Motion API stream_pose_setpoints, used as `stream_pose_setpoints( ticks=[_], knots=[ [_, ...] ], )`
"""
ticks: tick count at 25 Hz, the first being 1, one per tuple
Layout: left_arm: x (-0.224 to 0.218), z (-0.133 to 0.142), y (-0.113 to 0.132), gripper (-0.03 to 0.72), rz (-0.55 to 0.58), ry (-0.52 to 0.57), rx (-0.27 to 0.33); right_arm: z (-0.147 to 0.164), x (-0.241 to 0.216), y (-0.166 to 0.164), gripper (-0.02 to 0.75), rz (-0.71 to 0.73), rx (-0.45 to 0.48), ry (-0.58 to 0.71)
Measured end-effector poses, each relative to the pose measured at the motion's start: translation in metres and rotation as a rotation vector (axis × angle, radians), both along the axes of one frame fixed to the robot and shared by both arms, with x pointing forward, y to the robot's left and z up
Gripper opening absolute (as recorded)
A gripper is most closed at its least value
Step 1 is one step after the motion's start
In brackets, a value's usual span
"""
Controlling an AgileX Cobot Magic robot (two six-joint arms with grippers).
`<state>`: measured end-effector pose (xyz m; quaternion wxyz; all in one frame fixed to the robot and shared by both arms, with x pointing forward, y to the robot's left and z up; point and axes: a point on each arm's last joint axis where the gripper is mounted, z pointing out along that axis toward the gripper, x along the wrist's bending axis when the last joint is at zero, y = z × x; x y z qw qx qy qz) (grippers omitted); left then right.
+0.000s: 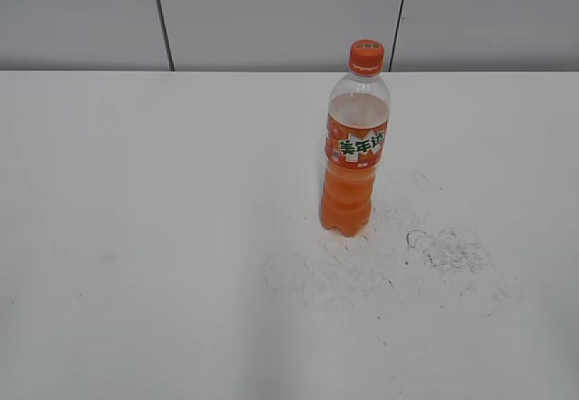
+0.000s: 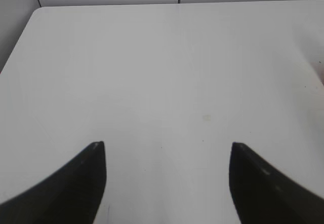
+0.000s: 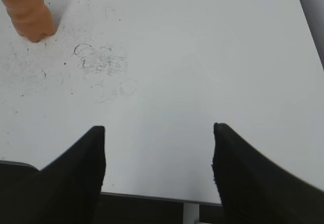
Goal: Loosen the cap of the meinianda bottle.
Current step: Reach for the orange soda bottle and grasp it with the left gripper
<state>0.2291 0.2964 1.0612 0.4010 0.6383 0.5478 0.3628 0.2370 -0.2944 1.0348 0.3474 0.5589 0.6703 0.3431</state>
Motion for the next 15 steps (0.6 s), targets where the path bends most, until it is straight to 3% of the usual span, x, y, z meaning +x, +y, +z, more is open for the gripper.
stream_pose_setpoints(
  ticks=[9, 11, 15],
  knots=[
    [0.004, 0.001, 0.0, 0.582, 0.0, 0.021, 0.001, 0.0, 0.0, 0.0, 0.493, 0.0, 0.0, 0.0],
    [0.011, 0.01, -0.001, 0.582, 0.001, 0.029, 0.0, 0.0, 0.0, 0.0, 0.493, 0.0, 0.0, 0.0],
    [0.038, 0.042, -0.003, 0.582, 0.003, -0.059, -0.027, 0.0, 0.0, 0.0, 0.493, 0.0, 0.0, 0.0]
  ],
)
